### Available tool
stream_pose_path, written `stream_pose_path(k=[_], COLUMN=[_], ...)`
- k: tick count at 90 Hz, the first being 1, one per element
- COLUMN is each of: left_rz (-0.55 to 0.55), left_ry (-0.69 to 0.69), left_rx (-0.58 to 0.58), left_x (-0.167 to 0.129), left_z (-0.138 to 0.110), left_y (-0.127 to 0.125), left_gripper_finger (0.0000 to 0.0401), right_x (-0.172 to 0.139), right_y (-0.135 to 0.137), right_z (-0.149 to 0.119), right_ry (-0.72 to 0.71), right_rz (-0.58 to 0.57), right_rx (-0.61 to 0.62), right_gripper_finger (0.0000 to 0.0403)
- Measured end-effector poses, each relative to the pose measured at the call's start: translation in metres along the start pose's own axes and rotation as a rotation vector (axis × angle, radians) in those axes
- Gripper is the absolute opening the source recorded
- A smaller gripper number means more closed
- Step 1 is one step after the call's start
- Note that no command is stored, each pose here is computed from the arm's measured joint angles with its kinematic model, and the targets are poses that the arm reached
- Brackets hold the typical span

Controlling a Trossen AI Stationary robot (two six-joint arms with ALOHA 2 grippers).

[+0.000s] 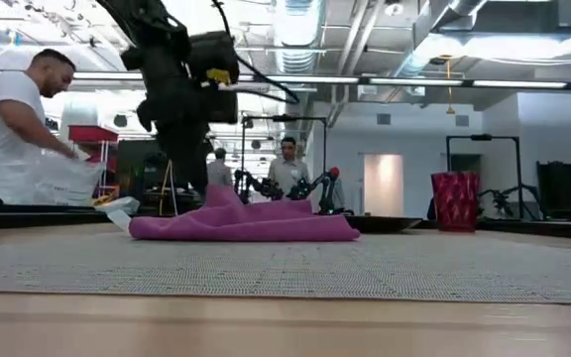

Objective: Set table place
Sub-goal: Fold the violet table napkin on the gray table mat

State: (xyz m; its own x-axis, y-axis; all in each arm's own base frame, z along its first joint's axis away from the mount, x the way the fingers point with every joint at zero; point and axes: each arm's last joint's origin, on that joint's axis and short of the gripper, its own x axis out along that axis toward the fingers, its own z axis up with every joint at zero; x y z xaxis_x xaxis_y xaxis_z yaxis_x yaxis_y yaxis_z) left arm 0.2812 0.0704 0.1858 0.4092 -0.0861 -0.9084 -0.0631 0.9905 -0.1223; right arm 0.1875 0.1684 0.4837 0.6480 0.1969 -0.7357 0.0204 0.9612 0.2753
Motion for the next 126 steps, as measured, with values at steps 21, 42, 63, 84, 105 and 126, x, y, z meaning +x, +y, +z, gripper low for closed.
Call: stream_pose_path(k=[21,42,63,84,105,126], left_rz=[-0.035,-0.046,-0.060,-0.057,-0.085,-0.095], left_ry=[0.031,0.051,0.130,0.000,0.030,-0.005], left_rx=[0.023,0.086,0.076,0.054,0.057,0.049], left_x=[0.011,0.011,-0.002,0.000,0.008,0.013], left_z=[-0.001,-0.003,-0.014,-0.003,-0.008,-0.011], left_y=[0.001,0.000,0.003,0.013,0.018,0.020], left_gripper_finger=[0.0122,0.0122,0.0122,0.0122,0.0122,0.0122], right_x=[0.000,0.000,0.000,0.000,0.000,0.001], right_y=[0.001,0.000,-0.001,-0.001,0.000,-0.002], right_z=[0.001,0.001,0.001,0.001,0.001,0.003], right_ry=[-0.008,-0.008,-0.004,-0.003,-0.008,-0.012], right_rz=[0.008,0.004,0.000,-0.002,0.003,-0.005], right_rx=[0.005,0.007,0.005,0.004,0.007,0.013], right_gripper_finger=[0.0134,0.0134,0.0134,0.0134,0.0134,0.0134])
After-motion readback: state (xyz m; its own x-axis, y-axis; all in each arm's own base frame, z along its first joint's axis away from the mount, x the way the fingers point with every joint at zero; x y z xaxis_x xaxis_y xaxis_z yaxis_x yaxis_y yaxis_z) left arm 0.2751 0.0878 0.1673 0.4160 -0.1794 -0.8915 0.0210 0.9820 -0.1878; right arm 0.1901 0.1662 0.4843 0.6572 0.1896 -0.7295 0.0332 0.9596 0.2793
